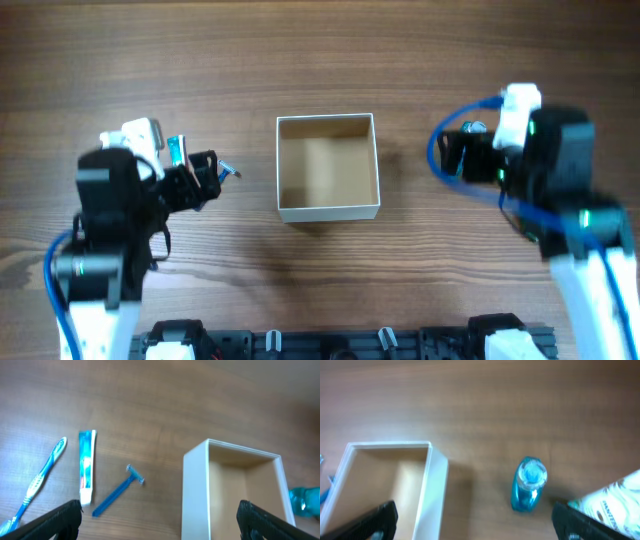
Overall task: Pack container
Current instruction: 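Reach the right gripper to the blue Listerine bottle and grasp it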
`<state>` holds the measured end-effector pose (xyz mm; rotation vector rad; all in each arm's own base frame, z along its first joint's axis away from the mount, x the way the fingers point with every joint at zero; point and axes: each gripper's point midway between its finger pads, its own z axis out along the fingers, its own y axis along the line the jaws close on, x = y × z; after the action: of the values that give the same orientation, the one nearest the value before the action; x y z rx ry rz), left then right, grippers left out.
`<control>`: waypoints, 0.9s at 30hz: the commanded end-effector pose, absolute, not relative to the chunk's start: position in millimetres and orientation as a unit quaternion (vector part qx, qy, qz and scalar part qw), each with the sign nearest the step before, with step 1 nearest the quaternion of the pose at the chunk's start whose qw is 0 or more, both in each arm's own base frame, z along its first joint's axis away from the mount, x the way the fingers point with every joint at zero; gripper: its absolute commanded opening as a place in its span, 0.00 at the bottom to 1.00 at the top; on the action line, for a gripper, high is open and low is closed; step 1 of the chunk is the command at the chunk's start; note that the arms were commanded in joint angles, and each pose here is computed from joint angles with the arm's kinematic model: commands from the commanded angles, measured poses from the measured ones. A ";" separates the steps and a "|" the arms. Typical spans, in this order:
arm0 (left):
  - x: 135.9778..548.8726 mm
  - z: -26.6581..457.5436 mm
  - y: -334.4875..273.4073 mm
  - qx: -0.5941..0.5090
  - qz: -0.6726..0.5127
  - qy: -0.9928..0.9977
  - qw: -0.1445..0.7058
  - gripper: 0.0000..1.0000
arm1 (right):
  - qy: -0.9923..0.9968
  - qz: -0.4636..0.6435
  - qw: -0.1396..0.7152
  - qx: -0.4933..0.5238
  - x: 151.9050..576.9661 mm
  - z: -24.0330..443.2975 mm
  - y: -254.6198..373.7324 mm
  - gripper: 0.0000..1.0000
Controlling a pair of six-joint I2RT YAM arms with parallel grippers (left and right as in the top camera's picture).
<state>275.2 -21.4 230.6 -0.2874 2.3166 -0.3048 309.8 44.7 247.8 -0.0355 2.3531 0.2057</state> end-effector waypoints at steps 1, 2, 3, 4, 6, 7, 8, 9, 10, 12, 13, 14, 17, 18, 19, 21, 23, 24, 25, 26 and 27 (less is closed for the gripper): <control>283.8 227.7 -24.6 -0.119 -0.123 0.923 0.344 1.00 | 0.940 0.103 0.325 -0.014 329.1 243.2 52.5 1.00; 284.1 222.3 -26.7 -0.118 -0.127 0.927 0.332 1.00 | 0.944 0.099 0.314 -0.013 332.3 237.9 51.6 1.00; 284.5 219.3 -28.3 -0.118 -0.131 0.929 0.325 1.00 | 0.947 0.091 0.308 -0.009 335.4 233.0 49.1 1.00; 284.8 215.7 -29.5 -0.118 -0.133 0.932 0.317 1.00 | 0.950 0.078 0.303 0.007 340.0 227.0 43.5 1.00; 285.9 210.7 -29.5 -0.119 -0.132 0.935 0.307 1.00 | 0.952 0.069 0.289 0.070 348.9 214.5 32.7 1.00; 286.8 208.7 -29.5 -0.120 -0.131 0.936 0.304 1.00 | 0.954 0.070 0.278 0.090 352.6 206.5 29.7 1.00; 287.2 207.6 -29.5 -0.120 -0.131 0.937 0.302 1.00 | 0.956 0.069 0.269 0.097 354.9 199.7 27.9 1.00; 287.5 206.6 -29.5 -0.120 -0.131 0.937 0.300 1.00 | 0.959 0.067 0.255 0.105 357.5 189.7 25.2 1.00; 287.5 206.4 -29.5 -0.120 -0.131 0.937 0.300 1.00 | 0.960 0.065 0.247 0.115 358.8 184.6 23.2 1.00; 287.5 206.4 -29.5 -0.120 -0.131 0.937 0.300 1.00 | 0.962 0.061 0.232 0.129 361.6 172.9 19.3 1.00; 287.5 206.4 -29.5 -0.120 -0.131 0.937 0.300 1.00 | 0.963 0.060 0.225 0.136 362.8 167.8 18.3 1.00; 287.5 206.4 -29.5 -0.120 -0.131 0.937 0.300 1.00 | 0.964 0.059 0.220 0.137 363.9 164.0 17.9 1.00; 287.5 206.4 -29.5 -0.120 -0.131 0.937 0.300 1.00 | 0.967 0.056 0.206 0.138 365.4 153.4 17.6 1.00; 287.5 206.4 -29.5 -0.120 -0.131 0.937 0.300 1.00 | 0.969 0.055 0.199 0.138 365.3 148.9 17.5 0.99; 287.5 206.4 -29.4 -0.120 -0.131 0.937 0.300 1.00 | 0.970 0.051 0.193 0.142 364.5 144.8 16.4 1.00; 287.4 206.4 -29.5 -0.120 -0.131 0.937 0.300 1.00 | 0.969 0.045 0.180 0.164 362.8 135.8 13.3 1.00; 287.4 206.4 -29.5 -0.120 -0.131 0.937 0.300 1.00 | 0.968 0.044 0.172 0.177 361.3 130.2 12.6 1.00; 287.4 206.4 -29.4 -0.120 -0.131 0.937 0.300 1.00 | 0.967 0.042 0.169 0.185 360.5 128.7 11.8 0.98; 287.4 206.4 -29.5 -0.120 -0.131 0.937 0.300 1.00 | 0.965 0.036 0.167 0.199 359.2 128.0 9.2 0.97; 287.4 206.4 -29.5 -0.120 -0.131 0.937 0.300 1.00 | 0.963 0.028 0.166 0.212 358.0 127.5 5.8 0.95; 287.4 206.4 -29.5 -0.120 -0.131 0.937 0.300 1.00 | 0.961 0.018 0.165 0.223 356.2 127.1 1.8 0.92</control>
<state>285.4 -22.1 198.1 -0.3280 2.5035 -0.2958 357.8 16.3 131.3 0.4819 2.7569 0.1431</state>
